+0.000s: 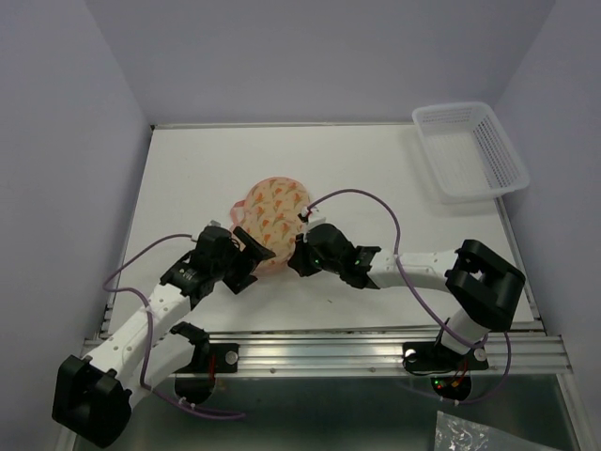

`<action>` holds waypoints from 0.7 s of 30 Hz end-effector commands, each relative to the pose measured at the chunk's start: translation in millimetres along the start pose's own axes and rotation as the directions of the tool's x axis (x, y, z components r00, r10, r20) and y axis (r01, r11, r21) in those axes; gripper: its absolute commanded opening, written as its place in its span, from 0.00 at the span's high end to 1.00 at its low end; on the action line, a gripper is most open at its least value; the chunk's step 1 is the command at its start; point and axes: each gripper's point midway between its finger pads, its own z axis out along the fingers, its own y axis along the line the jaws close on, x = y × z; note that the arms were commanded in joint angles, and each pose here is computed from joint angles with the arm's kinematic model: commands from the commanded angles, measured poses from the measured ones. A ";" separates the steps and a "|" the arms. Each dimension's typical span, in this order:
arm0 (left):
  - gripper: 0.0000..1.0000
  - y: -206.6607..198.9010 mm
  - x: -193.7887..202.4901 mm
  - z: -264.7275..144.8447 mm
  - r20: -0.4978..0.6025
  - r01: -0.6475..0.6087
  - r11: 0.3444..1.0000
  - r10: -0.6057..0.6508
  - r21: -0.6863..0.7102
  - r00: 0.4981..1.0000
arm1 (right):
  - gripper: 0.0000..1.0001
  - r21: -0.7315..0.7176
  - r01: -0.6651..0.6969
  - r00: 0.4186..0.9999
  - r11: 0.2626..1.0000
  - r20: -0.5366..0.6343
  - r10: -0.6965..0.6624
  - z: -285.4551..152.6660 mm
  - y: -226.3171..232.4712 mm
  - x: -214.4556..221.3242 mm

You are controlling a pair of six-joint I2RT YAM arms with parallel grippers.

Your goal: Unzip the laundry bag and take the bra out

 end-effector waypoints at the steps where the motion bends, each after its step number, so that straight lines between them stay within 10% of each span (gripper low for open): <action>1: 0.01 14.5 12.1 4.8 -0.035 0.039 0.999 -0.040 -0.010 0.999 | 0.99 -0.054 -0.039 0.996 0.998 0.083 0.043 -3.9 19.3 -18.6; 15: 0.04 22.8 -2.0 25.1 0.050 0.133 0.989 -0.130 -0.064 0.990 | 0.99 -0.162 -0.008 0.998 0.987 0.054 0.017 -13.8 38.9 -6.6; 19: 0.42 20.5 -5.6 32.2 0.058 0.136 0.988 -0.131 -0.079 0.990 | 0.99 -0.176 0.013 0.999 0.984 0.047 -0.005 -19.5 37.6 -1.4; 21: 0.78 23.7 -7.7 35.1 0.068 0.146 0.984 -0.140 -0.105 0.988 | 0.99 -0.183 0.033 0.999 0.983 0.047 -0.025 -21.1 37.8 -1.0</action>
